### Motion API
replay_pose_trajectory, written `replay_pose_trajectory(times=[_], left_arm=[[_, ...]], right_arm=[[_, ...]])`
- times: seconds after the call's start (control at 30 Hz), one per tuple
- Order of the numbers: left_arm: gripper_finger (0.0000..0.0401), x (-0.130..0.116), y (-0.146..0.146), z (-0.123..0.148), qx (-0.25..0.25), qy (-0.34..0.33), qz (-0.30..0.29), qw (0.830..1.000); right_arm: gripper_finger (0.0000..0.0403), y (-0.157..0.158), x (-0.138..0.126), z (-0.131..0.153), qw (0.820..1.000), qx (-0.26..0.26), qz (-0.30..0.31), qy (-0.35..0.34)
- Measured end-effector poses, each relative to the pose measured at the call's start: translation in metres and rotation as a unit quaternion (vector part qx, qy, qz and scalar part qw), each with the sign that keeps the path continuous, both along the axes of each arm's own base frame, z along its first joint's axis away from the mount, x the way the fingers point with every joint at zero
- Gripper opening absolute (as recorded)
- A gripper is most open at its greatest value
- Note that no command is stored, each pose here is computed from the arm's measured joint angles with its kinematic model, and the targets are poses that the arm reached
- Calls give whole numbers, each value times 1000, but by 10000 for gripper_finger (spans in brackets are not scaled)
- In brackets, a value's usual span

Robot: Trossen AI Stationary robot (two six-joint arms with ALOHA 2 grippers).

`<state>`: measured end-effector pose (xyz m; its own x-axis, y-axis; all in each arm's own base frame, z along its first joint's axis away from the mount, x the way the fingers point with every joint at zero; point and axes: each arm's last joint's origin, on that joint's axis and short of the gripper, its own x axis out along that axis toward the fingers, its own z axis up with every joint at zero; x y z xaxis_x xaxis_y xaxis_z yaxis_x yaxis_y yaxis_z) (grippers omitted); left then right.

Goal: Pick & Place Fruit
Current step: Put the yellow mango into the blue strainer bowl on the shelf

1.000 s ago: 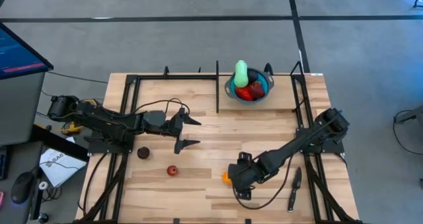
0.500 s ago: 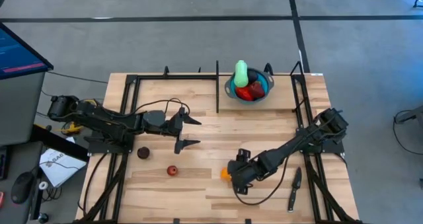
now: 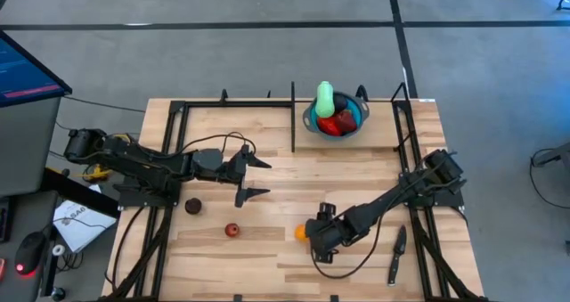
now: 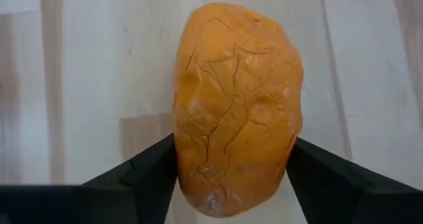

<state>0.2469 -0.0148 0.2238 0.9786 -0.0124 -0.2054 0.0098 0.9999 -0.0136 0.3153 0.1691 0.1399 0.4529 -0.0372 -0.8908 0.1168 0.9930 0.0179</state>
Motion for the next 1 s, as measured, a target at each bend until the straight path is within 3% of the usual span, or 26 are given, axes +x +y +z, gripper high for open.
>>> replay_pose_trajectory(times=[0.3, 0.5, 0.73, 1.0], left_arm=[[355, 0, 0, 0, -2, 0, 0, 1000], [355, 0, 0, 0, -1, 0, 0, 1000], [355, 0, 0, 0, -2, -3, 0, 1000], [355, 0, 0, 1, -1, -3, 0, 1000]], right_arm=[[178, -11, 3, 9, 1000, 7, -25, -8], [200, -36, -9, 67, 997, -7, -69, -42], [214, -111, -40, 139, 967, -106, -208, -106], [216, -203, -39, 146, 931, -170, -312, -83]])
